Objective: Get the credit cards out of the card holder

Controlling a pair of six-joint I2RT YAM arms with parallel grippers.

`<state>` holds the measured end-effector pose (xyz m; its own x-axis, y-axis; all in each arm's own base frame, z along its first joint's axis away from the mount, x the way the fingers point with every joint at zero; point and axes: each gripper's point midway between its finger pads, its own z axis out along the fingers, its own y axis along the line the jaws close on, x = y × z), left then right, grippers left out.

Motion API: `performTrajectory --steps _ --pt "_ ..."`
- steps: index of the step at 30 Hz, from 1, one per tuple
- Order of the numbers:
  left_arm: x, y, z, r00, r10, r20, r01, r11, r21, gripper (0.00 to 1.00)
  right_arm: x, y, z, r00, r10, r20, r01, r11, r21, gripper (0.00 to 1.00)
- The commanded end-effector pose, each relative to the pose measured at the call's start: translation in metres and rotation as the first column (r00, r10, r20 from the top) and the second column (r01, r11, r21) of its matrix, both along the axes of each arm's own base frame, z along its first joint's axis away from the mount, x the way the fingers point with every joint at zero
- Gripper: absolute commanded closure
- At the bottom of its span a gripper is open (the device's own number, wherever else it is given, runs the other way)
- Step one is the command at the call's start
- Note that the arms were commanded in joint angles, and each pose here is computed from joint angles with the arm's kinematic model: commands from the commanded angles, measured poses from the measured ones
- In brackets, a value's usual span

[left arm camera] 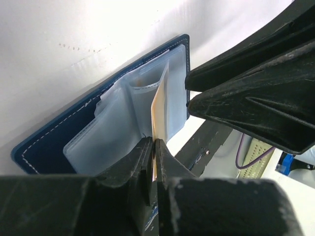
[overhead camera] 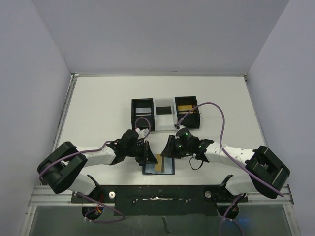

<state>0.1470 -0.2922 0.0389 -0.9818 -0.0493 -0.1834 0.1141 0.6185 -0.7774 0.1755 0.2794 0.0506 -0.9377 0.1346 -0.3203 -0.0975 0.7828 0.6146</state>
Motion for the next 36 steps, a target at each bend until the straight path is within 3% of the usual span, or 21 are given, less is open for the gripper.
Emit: performTrajectory --steps 1,9,15,22,36 --pt "0.007 -0.014 0.019 0.995 -0.065 0.071 0.069 0.996 -0.063 0.92 0.001 0.013 0.012 1.0 0.01 0.019 -0.011 0.997 0.076 0.7" --pt "0.006 -0.013 0.015 0.998 -0.044 0.043 0.047 0.997 -0.067 0.8 -0.015 0.015 -0.011 0.998 0.013 -0.064 -0.008 0.997 0.078 0.69" --pt "0.004 -0.011 0.016 0.999 -0.02 0.027 0.022 0.997 -0.071 0.8 -0.017 0.0 -0.028 0.995 -0.048 -0.089 0.047 0.999 -0.01 0.68" --pt "0.004 -0.008 0.011 1.0 -0.009 0.014 0.01 0.999 -0.048 1.0 -0.016 -0.011 -0.03 0.992 -0.092 -0.083 0.088 0.995 -0.052 0.71" --pt "0.006 0.01 0.005 0.999 -0.038 0.028 0.035 0.996 0.077 1.0 -0.015 -0.022 -0.033 0.988 -0.14 -0.066 0.134 0.988 -0.08 0.75"
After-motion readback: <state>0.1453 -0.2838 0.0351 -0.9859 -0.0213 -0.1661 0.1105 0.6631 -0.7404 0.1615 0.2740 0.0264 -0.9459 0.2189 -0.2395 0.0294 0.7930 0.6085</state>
